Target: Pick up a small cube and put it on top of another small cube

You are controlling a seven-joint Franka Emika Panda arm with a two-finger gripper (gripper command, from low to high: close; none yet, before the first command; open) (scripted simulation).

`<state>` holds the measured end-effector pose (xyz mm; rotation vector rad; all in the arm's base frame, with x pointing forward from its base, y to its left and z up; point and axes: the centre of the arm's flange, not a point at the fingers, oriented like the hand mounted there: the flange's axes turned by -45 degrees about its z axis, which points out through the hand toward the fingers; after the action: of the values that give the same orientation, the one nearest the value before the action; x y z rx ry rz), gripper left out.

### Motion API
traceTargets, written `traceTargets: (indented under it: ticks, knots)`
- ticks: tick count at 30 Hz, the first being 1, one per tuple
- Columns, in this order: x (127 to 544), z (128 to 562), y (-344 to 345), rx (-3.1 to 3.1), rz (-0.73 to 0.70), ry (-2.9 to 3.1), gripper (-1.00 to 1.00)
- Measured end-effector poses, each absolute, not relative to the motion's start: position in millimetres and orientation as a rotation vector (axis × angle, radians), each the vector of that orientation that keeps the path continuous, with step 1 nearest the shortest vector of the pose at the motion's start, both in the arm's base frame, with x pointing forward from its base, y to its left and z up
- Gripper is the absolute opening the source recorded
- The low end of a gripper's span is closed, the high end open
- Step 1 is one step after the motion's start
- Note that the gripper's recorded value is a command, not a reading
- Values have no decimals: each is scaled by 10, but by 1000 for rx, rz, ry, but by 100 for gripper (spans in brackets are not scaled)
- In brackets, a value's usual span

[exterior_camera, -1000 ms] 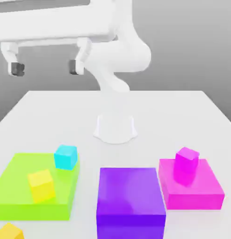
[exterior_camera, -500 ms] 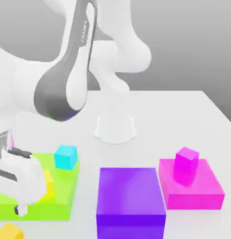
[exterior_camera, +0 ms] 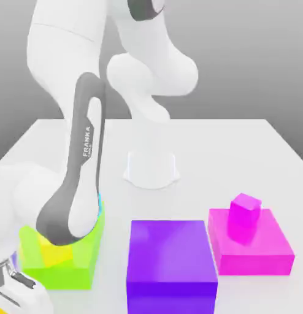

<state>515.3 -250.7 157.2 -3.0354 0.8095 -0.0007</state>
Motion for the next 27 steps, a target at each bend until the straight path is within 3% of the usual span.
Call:
traceTargets:
  ticks: [3, 11, 16, 24, 27]
  knots:
    - [5182, 1957, -2282, -3047, -1, 726, -100]
    - [5034, 2555, -282, -3081, 1, -85, -100]
    - [4390, 2856, 1199, -2982, 7, -766, -100]
    - [3120, 3094, 2080, -2729, 3, -1524, -100]
    - [2944, 2875, 2175, -2681, 2, -1632, -100]
